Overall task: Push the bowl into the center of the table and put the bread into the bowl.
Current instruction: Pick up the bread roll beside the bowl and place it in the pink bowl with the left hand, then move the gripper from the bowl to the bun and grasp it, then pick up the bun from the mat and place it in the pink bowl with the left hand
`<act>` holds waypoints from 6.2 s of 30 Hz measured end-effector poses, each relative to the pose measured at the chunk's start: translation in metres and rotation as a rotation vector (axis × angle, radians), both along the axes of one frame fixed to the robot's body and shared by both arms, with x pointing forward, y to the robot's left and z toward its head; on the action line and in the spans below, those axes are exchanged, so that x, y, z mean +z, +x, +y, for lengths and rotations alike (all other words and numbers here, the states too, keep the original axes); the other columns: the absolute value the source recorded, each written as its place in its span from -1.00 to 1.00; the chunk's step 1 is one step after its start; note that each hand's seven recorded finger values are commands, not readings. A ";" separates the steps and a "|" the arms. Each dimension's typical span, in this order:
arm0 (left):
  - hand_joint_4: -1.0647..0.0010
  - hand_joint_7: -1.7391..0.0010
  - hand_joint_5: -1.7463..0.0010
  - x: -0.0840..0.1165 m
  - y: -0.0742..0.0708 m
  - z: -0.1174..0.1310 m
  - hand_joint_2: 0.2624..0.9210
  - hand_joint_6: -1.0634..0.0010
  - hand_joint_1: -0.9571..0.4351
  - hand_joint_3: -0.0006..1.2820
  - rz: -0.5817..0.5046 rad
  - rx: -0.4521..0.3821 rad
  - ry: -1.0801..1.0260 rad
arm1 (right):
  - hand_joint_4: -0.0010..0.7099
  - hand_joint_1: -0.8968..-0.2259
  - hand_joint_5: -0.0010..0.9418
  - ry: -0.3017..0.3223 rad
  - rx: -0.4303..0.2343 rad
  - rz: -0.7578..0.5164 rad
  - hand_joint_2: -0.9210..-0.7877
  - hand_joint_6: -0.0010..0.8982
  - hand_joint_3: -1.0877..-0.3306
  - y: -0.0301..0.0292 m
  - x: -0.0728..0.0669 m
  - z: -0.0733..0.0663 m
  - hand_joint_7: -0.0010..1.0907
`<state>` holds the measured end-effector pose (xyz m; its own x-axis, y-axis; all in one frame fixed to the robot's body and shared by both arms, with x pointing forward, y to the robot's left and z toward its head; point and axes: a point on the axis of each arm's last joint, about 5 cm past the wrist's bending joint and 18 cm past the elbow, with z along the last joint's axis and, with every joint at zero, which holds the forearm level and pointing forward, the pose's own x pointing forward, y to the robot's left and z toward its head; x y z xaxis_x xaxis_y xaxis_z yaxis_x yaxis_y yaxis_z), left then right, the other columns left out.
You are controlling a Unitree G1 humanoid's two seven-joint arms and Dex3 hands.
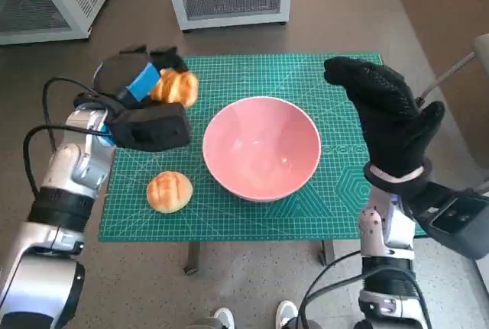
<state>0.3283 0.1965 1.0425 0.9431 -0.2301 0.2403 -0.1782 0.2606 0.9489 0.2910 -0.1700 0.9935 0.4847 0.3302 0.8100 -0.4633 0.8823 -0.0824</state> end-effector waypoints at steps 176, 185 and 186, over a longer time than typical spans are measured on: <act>-0.36 -0.30 -0.28 0.007 -0.104 0.001 1.00 -0.26 0.38 -0.95 0.048 -0.125 -0.048 | -0.03 0.11 -1.00 -0.023 0.028 0.052 -1.00 -1.00 0.50 -0.0053 -0.011 0.000 0.17; -0.35 -0.32 -0.31 0.014 -0.083 -0.031 1.00 -0.21 0.38 -0.93 -0.059 -0.294 -0.018 | -0.01 0.12 -0.99 -0.025 0.029 0.048 -1.00 -1.00 0.50 -0.0046 -0.010 0.000 0.17; -0.35 -0.32 -0.30 0.015 -0.080 -0.035 1.00 -0.21 0.38 -0.93 -0.063 -0.309 -0.014 | -0.01 0.12 -0.99 -0.024 0.029 0.048 -1.00 -1.00 0.50 -0.0046 -0.010 0.000 0.17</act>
